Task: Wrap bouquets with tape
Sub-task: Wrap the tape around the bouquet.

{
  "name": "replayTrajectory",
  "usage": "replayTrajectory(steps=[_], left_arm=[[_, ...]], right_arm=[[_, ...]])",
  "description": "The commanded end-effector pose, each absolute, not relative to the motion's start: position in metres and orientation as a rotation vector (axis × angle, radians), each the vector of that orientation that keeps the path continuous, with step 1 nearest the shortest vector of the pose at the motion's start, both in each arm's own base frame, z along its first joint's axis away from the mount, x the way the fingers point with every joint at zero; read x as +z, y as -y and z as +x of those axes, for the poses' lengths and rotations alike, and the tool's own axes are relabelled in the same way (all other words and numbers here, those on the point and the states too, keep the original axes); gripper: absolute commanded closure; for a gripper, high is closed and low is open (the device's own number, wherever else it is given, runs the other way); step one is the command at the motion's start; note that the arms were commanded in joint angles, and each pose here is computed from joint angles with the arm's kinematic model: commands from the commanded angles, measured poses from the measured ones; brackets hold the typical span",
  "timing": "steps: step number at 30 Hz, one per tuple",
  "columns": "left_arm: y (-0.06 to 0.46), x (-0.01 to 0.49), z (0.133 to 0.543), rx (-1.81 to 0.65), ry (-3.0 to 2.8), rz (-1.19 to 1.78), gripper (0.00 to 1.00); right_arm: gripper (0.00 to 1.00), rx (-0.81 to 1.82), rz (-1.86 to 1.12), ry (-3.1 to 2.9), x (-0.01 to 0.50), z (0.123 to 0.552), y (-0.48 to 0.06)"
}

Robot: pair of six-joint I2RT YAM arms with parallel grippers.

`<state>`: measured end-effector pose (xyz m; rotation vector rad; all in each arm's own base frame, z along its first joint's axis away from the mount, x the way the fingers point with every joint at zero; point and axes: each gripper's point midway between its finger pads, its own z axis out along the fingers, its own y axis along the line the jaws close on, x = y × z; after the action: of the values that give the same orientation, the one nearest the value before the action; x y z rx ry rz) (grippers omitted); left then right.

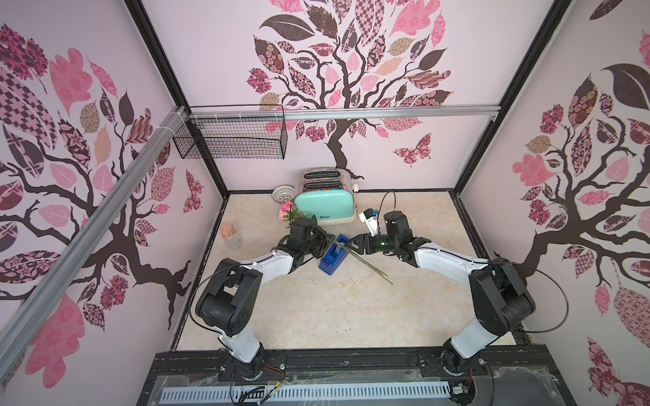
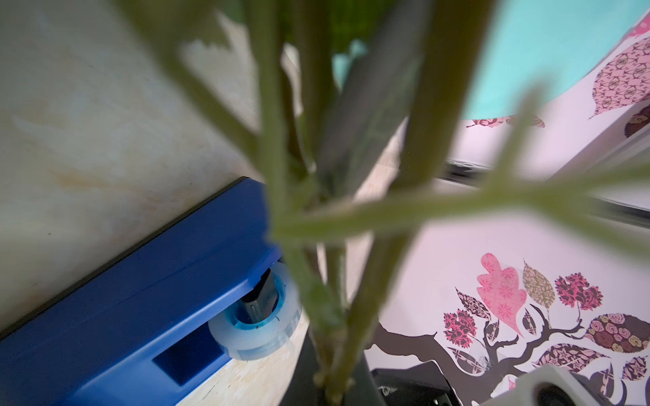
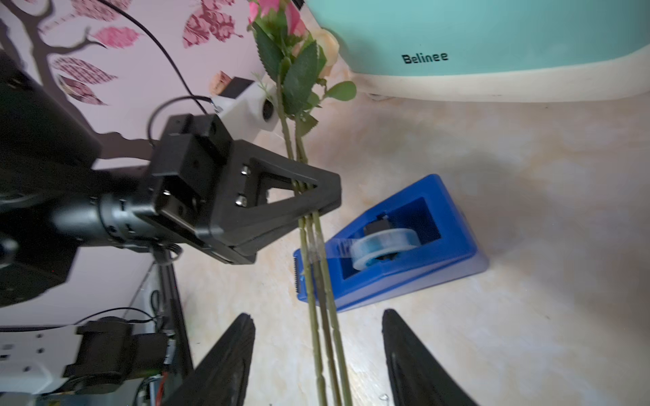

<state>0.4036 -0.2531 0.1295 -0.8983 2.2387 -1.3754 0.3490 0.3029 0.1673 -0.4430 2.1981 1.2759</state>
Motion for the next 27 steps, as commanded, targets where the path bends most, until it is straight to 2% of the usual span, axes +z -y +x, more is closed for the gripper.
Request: replayTrajectory(steps=[1,14,27], left_arm=[[0.251,0.144,0.409,-1.392,-2.167,-0.807,1.00],[0.256,0.146,0.409,-1.437,-2.152,-0.771,1.00],[0.258,0.147,0.411,-1.434,-2.162,-0.764,1.00]], right_arm=[[0.39,1.628,-0.368,-2.255,0.168,0.331,-0.323],[0.45,1.749,-0.225,-2.324,0.138,0.337,-0.321],[0.40,1.455,-0.274,-2.331,0.147,0.364,-0.297]])
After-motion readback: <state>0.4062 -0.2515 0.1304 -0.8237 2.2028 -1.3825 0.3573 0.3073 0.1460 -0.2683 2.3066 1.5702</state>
